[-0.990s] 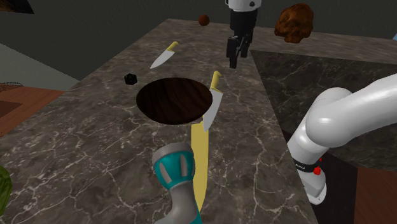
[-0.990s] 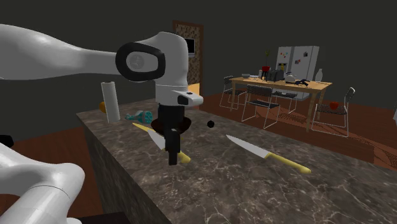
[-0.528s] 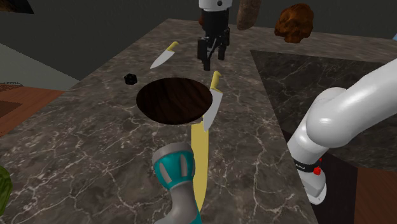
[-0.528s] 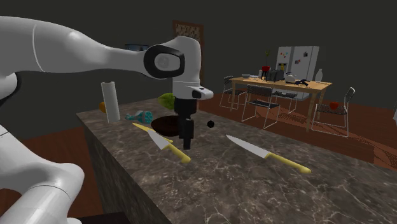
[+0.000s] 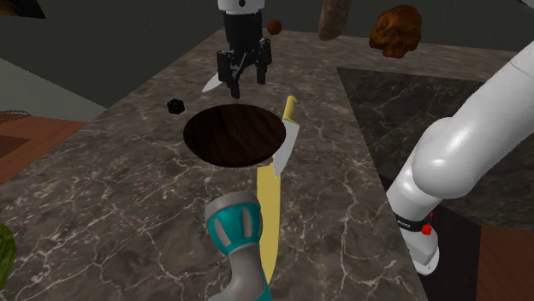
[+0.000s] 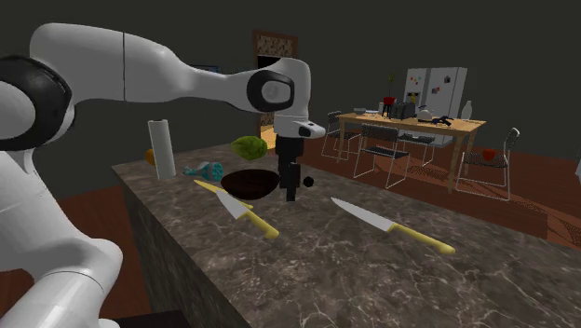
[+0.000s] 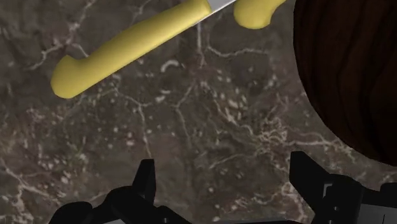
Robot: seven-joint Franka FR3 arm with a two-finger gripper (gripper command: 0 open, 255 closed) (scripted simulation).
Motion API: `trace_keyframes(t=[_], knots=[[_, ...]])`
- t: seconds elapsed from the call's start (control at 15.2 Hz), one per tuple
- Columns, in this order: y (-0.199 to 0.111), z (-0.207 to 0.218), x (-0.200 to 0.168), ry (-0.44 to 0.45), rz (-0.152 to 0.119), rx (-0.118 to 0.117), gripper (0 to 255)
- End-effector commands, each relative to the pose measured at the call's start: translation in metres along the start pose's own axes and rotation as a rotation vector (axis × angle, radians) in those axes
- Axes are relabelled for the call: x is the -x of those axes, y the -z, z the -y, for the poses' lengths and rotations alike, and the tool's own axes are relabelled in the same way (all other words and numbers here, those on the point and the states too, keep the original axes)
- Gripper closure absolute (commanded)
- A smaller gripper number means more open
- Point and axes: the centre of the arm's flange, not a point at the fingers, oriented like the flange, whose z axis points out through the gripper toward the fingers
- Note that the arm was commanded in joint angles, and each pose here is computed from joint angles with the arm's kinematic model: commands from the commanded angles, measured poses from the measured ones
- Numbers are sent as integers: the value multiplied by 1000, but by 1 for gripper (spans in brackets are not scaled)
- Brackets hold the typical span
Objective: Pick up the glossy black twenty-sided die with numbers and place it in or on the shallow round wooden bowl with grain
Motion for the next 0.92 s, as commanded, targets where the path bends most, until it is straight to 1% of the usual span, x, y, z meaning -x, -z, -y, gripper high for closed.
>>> trace_keyframes(t=[0.0, 0.73, 0.86], knots=[[5, 23, -17, -10, -1, -10, 0], [24, 128, -106, -56, -6, -54, 0], [14, 128, -106, -56, -6, -54, 0]])
